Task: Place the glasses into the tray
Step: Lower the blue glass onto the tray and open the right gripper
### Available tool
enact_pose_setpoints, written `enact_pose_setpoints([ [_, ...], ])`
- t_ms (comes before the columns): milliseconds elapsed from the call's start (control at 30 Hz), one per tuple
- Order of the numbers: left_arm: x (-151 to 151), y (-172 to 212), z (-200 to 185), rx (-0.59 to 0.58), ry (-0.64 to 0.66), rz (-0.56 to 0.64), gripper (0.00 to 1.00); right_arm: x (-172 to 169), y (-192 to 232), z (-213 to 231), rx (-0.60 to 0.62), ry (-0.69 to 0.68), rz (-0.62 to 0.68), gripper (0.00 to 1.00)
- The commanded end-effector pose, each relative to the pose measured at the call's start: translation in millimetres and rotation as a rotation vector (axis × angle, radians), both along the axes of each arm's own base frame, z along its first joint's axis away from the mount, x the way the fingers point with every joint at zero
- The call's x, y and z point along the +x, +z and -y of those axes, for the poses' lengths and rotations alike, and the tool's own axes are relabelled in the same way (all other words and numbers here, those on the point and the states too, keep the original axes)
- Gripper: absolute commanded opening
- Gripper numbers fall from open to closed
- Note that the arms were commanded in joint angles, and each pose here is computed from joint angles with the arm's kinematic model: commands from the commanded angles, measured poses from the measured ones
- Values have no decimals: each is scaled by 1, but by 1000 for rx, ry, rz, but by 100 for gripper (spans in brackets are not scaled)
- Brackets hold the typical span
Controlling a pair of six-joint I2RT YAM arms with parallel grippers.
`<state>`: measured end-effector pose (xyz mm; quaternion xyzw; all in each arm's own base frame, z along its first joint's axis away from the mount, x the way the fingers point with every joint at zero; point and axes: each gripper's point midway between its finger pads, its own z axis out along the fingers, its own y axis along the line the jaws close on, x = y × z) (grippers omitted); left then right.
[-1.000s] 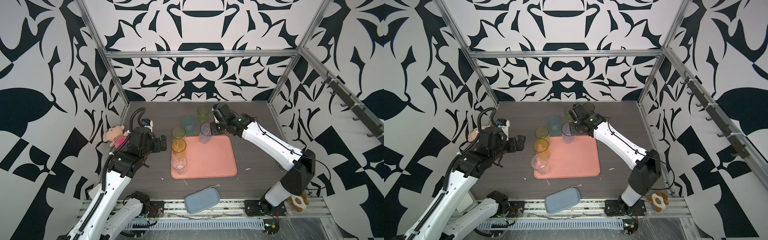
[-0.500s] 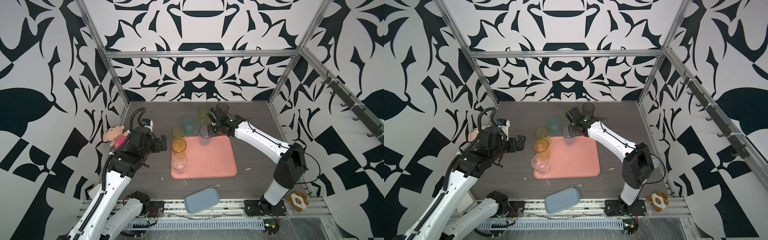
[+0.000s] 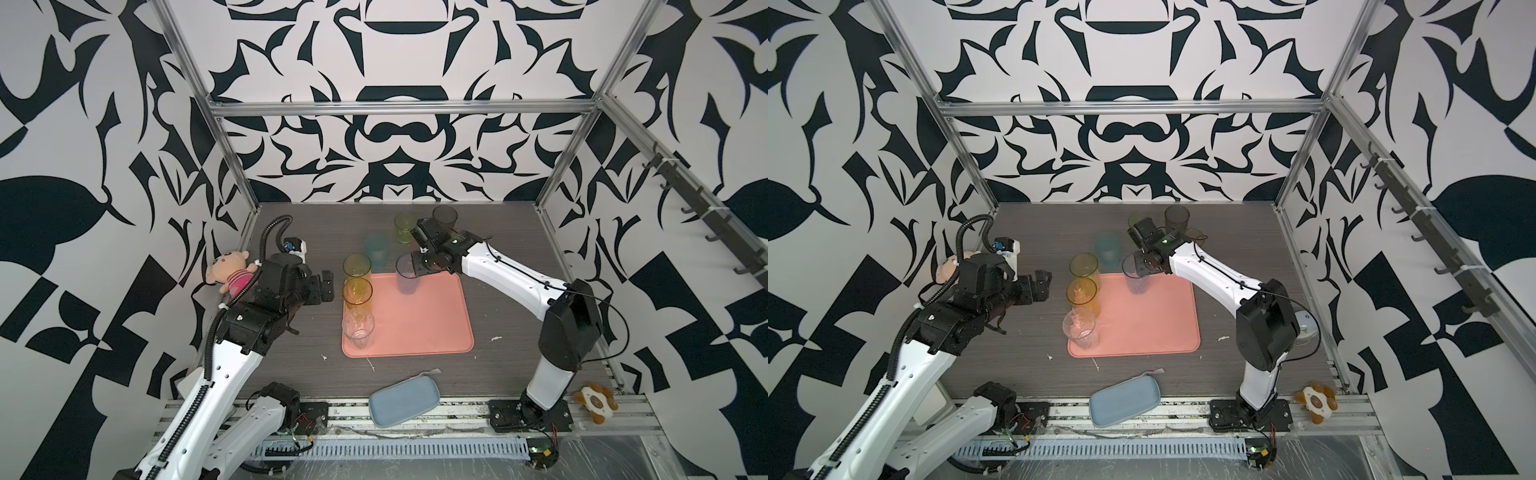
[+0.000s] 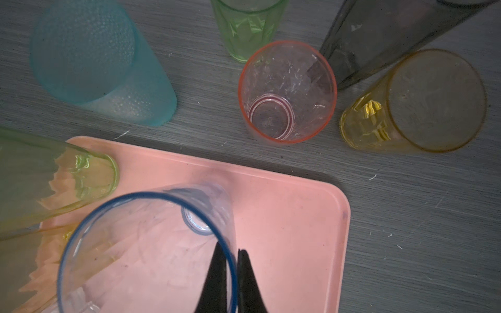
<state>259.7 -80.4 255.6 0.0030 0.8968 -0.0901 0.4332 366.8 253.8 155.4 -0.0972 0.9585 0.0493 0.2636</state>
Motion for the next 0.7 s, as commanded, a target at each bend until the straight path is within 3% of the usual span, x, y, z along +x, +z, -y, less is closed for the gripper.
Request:
enact_pose_setpoints([
  [0,0,-3,0,2,-4,-5,100,6,17,-7,45,-9,46,0],
  [233,0,-3,1,0,-7,-4,99,7,11,-7,27,-8,26,0],
  [533,0,-4,1,1,-7,-8,100,3,8,-14,51,13,-5,16],
  [667,0,-5,1,1,-9,-11,100,6,16,-14,51,21,16,30],
])
